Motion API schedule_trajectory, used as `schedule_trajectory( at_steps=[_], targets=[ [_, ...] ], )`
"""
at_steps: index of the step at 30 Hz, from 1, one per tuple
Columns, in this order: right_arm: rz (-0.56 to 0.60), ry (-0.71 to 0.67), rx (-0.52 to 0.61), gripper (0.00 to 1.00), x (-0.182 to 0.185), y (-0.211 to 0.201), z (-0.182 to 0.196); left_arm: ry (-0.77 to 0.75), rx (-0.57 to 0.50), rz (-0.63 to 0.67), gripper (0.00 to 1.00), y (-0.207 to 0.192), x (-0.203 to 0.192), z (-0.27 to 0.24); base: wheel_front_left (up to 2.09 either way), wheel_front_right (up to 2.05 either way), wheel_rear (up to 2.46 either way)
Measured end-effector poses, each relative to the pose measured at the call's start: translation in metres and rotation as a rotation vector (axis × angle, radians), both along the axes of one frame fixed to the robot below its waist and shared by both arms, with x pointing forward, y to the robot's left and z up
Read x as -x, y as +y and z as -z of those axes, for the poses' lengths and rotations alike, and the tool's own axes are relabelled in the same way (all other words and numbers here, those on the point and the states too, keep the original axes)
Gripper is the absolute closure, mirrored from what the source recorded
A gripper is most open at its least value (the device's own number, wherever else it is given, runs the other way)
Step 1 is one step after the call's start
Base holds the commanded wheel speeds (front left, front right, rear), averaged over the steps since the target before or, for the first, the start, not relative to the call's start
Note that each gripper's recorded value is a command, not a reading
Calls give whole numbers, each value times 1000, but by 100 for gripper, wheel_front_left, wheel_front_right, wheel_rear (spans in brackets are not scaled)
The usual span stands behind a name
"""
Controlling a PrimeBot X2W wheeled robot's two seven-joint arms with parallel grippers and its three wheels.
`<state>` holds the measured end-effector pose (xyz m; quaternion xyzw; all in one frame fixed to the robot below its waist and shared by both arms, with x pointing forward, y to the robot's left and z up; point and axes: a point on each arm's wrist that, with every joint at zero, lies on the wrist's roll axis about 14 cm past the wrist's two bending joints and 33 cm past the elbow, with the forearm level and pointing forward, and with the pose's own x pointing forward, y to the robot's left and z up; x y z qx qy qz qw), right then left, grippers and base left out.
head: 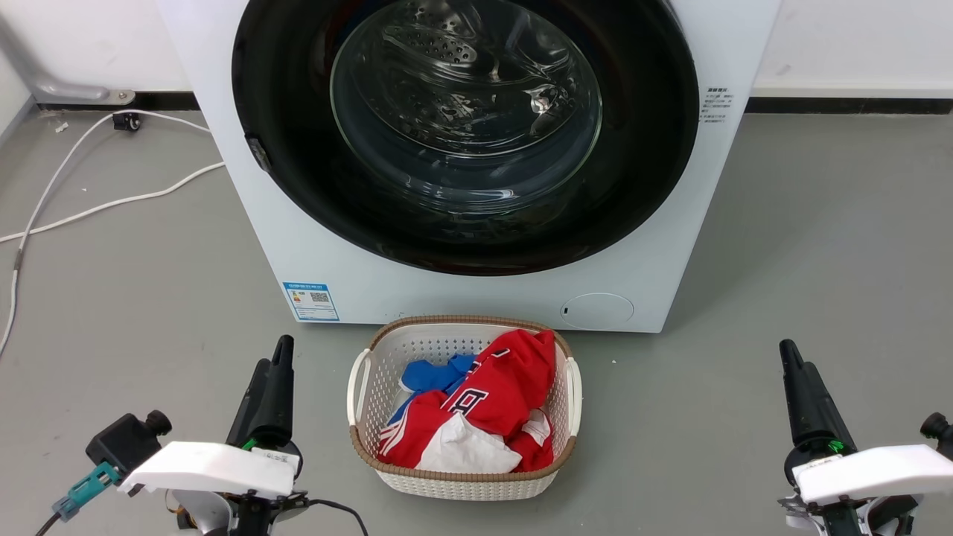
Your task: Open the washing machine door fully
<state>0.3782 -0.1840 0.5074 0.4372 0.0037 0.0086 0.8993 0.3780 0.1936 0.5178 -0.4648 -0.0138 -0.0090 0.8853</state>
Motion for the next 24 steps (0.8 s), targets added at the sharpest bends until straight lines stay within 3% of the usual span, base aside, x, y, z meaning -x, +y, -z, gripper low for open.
schedule_trajectory(
  at_steps=[9,24],
  targets=[
    [-41,-20,193,0,0,10,-7,-23,-205,7,0,0,2,-5,0,0,0],
    [-59,-29,419,0,6,9,-13,-71,-478,42,0,-10,5,-13,0,0,0]
  ],
)
